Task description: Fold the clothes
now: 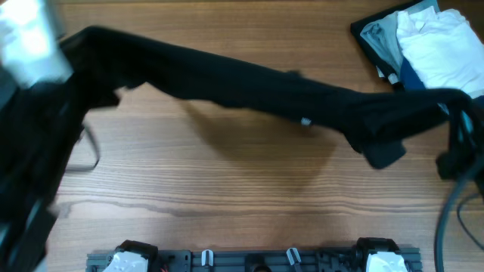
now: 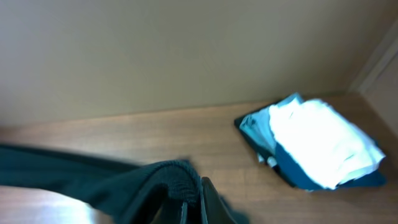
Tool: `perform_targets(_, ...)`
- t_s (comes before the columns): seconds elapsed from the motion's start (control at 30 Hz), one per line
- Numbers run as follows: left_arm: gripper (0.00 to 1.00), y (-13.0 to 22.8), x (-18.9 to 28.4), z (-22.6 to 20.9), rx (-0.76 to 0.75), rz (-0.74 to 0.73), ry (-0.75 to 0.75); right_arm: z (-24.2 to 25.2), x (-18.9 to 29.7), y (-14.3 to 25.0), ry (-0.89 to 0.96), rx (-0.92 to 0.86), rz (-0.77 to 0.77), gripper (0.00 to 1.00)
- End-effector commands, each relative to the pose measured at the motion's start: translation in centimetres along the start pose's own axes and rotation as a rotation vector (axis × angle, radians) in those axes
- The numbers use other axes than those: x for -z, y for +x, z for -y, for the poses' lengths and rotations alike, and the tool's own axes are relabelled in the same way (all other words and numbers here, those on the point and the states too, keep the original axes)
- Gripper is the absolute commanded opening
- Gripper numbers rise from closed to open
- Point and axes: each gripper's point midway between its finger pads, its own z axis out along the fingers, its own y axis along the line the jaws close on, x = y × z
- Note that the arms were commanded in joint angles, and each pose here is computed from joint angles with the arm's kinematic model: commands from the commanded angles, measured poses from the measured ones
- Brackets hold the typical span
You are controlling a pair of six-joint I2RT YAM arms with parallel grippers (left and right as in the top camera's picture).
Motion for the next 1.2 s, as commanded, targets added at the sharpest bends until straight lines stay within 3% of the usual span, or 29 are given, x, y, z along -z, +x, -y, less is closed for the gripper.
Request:
perform_targets(0.0, 0.04, -1.0, 0.8, -2.2, 0.007, 0.056, -0.122, 0.8, -0.3, -0.7, 0.046, -0.003, 0.021, 0.04)
perform_targets(0.17, 0.04, 0.9, -4.2, -1.9, -0.019, -0.045, -0.152, -0.7, -5.9, -1.9, -0.058, 0.045, -0.025, 0.04)
perform_targets(0.3, 0.04, 2.9, -12.1, -2.5, -0.037, -0.121, -0.213, -0.2, -14.2, -2.6, -0.068, 0.080, -0.077, 0.04)
perform_targets(0.43, 0.04, 2.6, -21.8, -3.4, -0.067, -0.041, -0.234, 0.4, -25.7, -4.3, -0.083, 0.102, -0.013, 0.04)
perform_targets(0.53, 0.04, 0.6, -27.3, -2.0, -0.127, 0.111, -0.158, -1.0, -31.5, -7.6, -0.195, 0.038, 0.163, 0.04)
perform_targets(0.73, 0.04, -5.3, -27.2, 1.5, -0.194, 0.399, -0.064, -2.4, -29.6, -14.3, -0.273, -0.013, 0.439, 0.04)
perform_targets(0.83, 0.04, -6.0, -26.8, 1.5, -0.192, 0.429, -0.049, -2.6, -28.4, -15.9, -0.273, 0.021, 0.487, 0.04)
perform_targets(0.97, 0.04, -3.4, -28.2, 1.5, -0.216, 0.322, -0.030, -2.7, -29.6, -14.0, -0.263, 0.052, 0.411, 0.04)
perform_targets(1.17, 0.04, 7.9, -31.5, -1.3, -0.272, -0.106, -0.087, -4.0, -35.6, -2.1, -0.269, 0.122, -0.021, 0.04)
